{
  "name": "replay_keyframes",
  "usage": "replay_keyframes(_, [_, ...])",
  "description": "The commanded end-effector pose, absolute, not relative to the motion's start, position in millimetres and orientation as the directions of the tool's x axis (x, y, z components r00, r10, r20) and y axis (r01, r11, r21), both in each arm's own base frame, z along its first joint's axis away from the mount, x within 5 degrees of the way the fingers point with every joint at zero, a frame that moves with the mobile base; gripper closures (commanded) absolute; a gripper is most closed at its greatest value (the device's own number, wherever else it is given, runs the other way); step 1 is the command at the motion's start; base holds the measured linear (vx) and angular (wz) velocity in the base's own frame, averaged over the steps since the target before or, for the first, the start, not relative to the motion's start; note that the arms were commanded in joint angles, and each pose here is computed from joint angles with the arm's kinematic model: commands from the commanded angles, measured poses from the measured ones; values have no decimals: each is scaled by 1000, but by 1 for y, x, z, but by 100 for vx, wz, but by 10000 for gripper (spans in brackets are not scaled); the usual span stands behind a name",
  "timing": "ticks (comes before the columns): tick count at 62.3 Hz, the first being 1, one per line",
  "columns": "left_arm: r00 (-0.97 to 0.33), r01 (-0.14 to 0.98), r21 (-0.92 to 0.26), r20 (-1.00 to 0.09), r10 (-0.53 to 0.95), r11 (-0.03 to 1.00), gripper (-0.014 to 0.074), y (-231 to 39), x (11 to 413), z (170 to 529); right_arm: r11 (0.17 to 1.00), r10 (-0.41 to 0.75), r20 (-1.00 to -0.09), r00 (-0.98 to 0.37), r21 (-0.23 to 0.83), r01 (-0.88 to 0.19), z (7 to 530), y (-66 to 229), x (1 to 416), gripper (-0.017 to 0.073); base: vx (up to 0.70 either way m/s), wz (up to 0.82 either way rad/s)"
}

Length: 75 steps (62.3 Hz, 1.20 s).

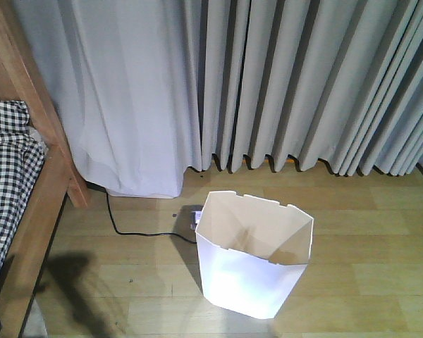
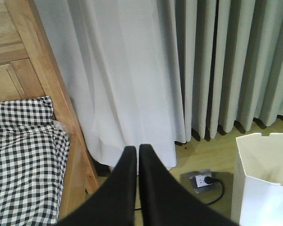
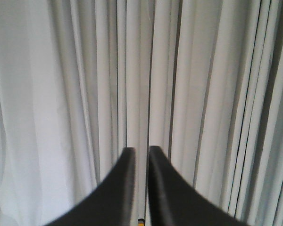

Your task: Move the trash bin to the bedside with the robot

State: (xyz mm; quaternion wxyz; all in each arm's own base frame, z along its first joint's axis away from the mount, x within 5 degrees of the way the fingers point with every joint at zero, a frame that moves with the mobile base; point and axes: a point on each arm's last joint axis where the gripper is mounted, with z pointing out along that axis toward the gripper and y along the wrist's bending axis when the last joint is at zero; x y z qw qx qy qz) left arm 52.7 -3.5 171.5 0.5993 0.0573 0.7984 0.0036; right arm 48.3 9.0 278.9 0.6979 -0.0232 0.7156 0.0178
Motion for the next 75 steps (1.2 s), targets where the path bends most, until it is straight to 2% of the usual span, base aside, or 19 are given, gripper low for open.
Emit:
replay_keyframes(1, [-206, 81, 71, -975, 87, 994, 601, -4, 54, 173, 1000, 0, -999, 43, -1, -29, 291, 7, 48, 569, 0, 0])
replay_keyframes(2, [-206, 81, 71, -975, 87, 994, 601, -4, 54, 173, 999, -34, -998, 54, -34, 6, 283, 3, 51, 567, 0, 0])
replay_keyframes(6, [-206, 81, 71, -975, 87, 994, 601, -4, 54, 173, 999, -48, -998, 38, -47, 17, 276, 2, 50, 567, 0, 0])
replay_keyframes(16, [-206, 81, 71, -975, 87, 994, 601, -4, 54, 173, 996, -84, -996, 25, -84, -11, 255, 1, 50, 567, 0, 0])
replay_keyframes(37, [-206, 81, 71, -975, 87, 994, 601, -4, 54, 173, 998, -71, -988, 140, -70, 8, 208, 0, 56, 567, 0, 0])
replay_keyframes(75, [-206, 81, 71, -975, 87, 994, 601, -4, 54, 173, 997, -71, -989, 126, -70, 8, 207, 0, 56, 567, 0, 0])
